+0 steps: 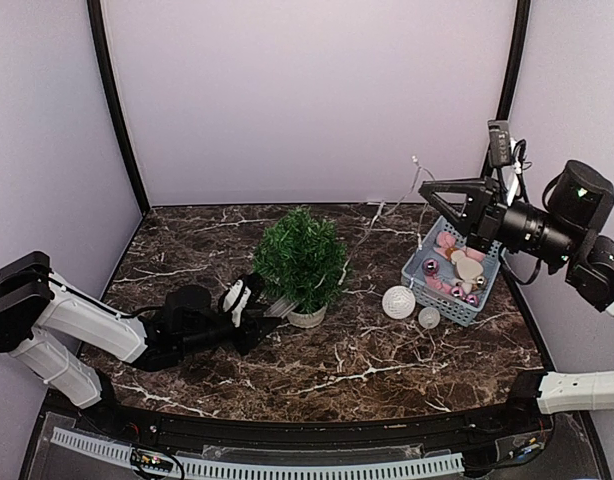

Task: Decorate the small christmas tree
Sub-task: Place the side of the string light at the center of the board.

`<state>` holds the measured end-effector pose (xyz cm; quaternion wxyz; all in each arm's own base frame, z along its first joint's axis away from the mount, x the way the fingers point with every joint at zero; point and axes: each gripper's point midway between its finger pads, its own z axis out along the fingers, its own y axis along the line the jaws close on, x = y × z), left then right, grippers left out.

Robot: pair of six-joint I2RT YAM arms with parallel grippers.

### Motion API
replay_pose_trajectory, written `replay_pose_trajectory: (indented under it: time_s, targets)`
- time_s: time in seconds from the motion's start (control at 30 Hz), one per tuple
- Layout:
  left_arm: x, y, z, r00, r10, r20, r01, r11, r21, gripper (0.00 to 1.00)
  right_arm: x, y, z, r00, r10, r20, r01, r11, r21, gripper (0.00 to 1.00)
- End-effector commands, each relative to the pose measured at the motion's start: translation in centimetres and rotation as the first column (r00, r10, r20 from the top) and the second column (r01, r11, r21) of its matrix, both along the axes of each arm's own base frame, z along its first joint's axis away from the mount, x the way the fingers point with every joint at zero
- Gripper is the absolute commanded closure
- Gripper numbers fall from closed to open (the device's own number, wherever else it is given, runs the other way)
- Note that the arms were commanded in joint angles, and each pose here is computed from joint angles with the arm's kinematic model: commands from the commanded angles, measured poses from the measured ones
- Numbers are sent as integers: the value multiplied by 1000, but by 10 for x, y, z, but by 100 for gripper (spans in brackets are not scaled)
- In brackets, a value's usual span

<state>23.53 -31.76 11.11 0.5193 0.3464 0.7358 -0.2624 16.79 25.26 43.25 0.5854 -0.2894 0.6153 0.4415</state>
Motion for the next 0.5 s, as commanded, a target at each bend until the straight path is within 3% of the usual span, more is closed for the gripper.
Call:
replay_pose_trajectory:
  time_s: [0.0,0.3,0.47]
  targets:
    - [1,1,5,1000,-1,9,1,1000,-28,68,-4,5,-9,999,45,-19,-45,999,16,100]
    - [1,1,3,1000,0,7,0,1000,-25,68,-39,16,-16,964,255,-78,-255,967,15,100]
    - [2,1,4,1000,2,8,-2,1000,-27,68,-28,12,-38,972,177,-152,-185,982,-38,100]
